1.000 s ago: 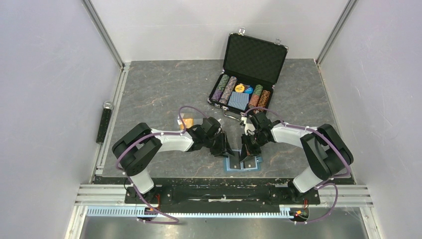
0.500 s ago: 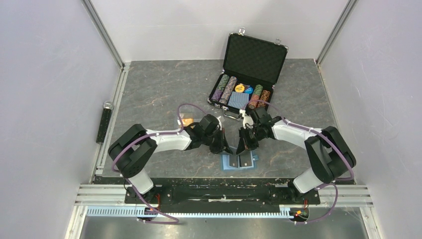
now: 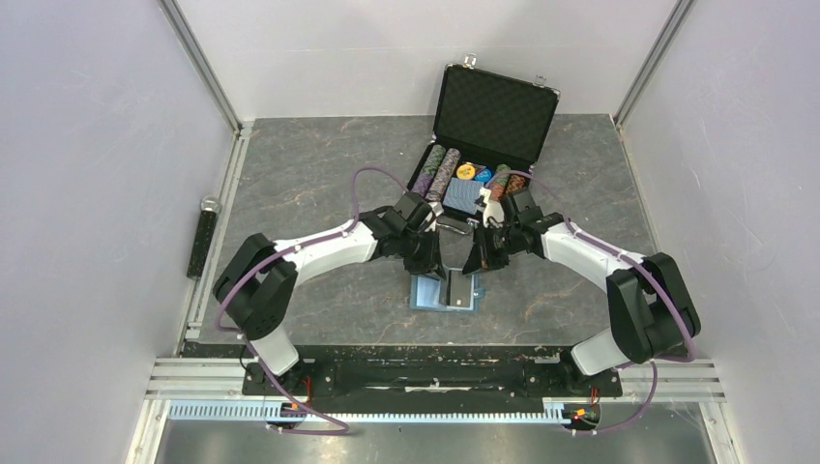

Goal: Put the credit cards into the card holder
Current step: Insert the credit card into the card holder.

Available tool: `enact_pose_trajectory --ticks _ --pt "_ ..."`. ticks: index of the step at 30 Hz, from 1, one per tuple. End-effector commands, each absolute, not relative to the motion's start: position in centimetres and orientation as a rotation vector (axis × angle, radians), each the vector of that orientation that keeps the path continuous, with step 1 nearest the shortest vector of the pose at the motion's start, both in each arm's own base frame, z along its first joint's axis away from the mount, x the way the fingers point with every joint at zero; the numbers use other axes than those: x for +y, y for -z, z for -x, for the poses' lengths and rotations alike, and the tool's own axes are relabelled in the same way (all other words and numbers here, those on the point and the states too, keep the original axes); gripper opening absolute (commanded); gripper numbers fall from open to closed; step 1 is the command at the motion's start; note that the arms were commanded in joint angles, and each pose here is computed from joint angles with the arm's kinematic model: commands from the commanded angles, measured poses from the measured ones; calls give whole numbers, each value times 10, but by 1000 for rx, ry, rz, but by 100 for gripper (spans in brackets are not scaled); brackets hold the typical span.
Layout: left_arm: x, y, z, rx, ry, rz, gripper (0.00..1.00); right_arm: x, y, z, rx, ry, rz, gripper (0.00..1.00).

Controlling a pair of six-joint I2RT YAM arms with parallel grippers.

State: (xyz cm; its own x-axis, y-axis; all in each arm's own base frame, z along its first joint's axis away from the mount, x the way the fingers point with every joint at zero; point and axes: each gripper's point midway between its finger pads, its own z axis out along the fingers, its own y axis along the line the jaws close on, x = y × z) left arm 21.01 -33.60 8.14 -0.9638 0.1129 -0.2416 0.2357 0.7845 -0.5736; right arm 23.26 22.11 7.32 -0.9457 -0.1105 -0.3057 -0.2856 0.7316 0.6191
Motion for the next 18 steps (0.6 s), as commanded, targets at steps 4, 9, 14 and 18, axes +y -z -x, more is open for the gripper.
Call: enact_pose_trajectory --ticks 4,9,14,18 --pt "-359 -79 -212 2833 975 -362 25 207 -88 -252 2624 -1001 295 10" --pt "-375 -77 -212 2857 1023 -374 27 202 -88 -259 2621 -1008 276 10" --pt "-388 -79 -215 2862 1067 -379 31 199 -89 -268 2619 -1010 265 10" --pt "-401 -84 -217 2859 1121 -392 33 199 -90 -274 2620 -1014 267 10"
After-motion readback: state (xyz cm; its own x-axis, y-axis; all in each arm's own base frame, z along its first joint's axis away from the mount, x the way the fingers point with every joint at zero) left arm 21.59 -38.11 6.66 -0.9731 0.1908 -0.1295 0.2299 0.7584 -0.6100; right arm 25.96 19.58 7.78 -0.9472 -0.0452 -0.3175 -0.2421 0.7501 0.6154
